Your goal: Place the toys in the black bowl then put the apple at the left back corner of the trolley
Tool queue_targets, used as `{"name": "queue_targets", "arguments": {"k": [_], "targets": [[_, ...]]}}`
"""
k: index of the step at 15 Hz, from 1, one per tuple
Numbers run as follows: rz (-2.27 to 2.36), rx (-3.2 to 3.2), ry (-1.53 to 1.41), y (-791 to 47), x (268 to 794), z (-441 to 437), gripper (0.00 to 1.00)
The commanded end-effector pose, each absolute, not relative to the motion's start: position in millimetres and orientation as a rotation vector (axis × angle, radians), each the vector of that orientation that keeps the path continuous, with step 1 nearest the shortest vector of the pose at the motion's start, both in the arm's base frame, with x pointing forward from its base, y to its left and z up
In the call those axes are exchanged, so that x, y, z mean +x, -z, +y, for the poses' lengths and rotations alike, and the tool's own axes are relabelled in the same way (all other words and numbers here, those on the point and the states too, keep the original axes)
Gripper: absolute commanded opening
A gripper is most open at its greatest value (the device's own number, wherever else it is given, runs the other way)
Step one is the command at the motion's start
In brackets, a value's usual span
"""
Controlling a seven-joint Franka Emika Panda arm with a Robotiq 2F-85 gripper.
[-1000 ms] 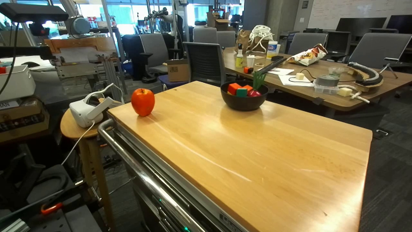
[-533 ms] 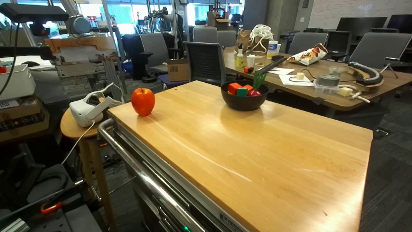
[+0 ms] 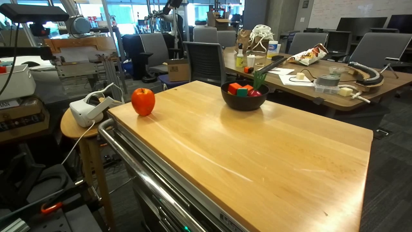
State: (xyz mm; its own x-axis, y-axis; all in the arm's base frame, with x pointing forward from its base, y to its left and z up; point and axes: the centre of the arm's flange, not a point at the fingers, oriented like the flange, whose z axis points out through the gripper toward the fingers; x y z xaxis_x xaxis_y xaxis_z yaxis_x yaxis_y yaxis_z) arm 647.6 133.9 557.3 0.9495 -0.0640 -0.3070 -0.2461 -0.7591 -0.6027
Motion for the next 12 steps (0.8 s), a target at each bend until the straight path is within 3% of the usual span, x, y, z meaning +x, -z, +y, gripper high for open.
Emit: {"name": "queue_targets", "arguments": {"k": [1,5,6,7,12], "targets": [[-0.003,-2.320,-0.345,-526.7,649.3,132.2,1.00],[-0.222,-2.228,-0.304,-514.0,658.4,82.4,1.00],[-0.033,-2.366,-0.182,-511.4,656.8,73.1,1.00],[-0.101,-2.306,-0.292,-503.5,663.3,87.1,1.00],[-0.045,-2.344,-0.211,-508.7,669.0,66.9,1.00]]}}
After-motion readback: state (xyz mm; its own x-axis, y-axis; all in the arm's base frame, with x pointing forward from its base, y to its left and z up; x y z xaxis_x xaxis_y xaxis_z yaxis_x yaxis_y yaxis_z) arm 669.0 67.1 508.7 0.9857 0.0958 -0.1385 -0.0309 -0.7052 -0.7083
